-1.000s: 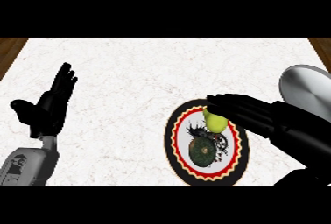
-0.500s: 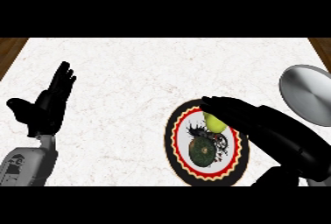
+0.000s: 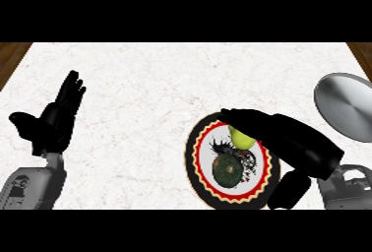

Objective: Pick the squash from the plate and place it in the pan

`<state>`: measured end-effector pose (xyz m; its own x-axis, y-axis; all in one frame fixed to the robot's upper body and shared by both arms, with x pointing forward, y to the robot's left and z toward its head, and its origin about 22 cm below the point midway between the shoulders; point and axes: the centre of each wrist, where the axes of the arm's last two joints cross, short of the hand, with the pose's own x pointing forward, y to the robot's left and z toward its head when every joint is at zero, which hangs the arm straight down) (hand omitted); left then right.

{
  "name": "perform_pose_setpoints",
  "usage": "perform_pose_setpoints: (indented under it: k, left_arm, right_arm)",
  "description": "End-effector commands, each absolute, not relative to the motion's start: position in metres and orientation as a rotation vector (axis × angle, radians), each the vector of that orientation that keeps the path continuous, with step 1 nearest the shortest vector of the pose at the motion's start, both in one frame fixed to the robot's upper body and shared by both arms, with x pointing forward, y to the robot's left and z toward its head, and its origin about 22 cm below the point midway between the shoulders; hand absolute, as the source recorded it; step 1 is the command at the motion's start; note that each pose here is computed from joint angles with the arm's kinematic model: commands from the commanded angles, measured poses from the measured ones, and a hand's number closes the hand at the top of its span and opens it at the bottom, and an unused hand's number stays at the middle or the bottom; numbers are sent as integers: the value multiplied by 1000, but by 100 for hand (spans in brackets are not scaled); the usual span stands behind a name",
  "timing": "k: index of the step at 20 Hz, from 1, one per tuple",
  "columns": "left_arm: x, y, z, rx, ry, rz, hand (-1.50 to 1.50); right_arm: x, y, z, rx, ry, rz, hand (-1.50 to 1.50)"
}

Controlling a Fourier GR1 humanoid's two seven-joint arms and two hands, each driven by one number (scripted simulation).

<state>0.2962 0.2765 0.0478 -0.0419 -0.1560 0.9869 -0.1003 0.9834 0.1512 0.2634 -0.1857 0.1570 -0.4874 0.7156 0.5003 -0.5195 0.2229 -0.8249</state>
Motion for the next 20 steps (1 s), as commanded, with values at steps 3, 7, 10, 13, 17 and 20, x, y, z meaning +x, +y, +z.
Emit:
perform_pose_setpoints:
  k: [3,7,10,13,17,20]
  left_arm:
    - [278,273,41,198,-1606,-42,0]
    - [287,290,32,201,-1620,-49,0]
    - [285,270,51,207,-1624,-43,0]
    - [287,284,45,217,-1613,-39,0]
    - [304,270,48,208,-1622,-43,0]
    - [309,274,50,204,-1639,-40,0]
  right_arm:
    - [275,-174,146,-170,-1404,1579,-150]
    - [279,-170,121,-187,-1372,1619,-150]
    - [251,-157,120,-207,-1386,1625,-150]
    - [252,-158,116,-315,-1332,1700,-150]
    - [266,-140,104,-352,-1264,1752,-150]
    - [279,-143,95,-410,-1227,1784,-150]
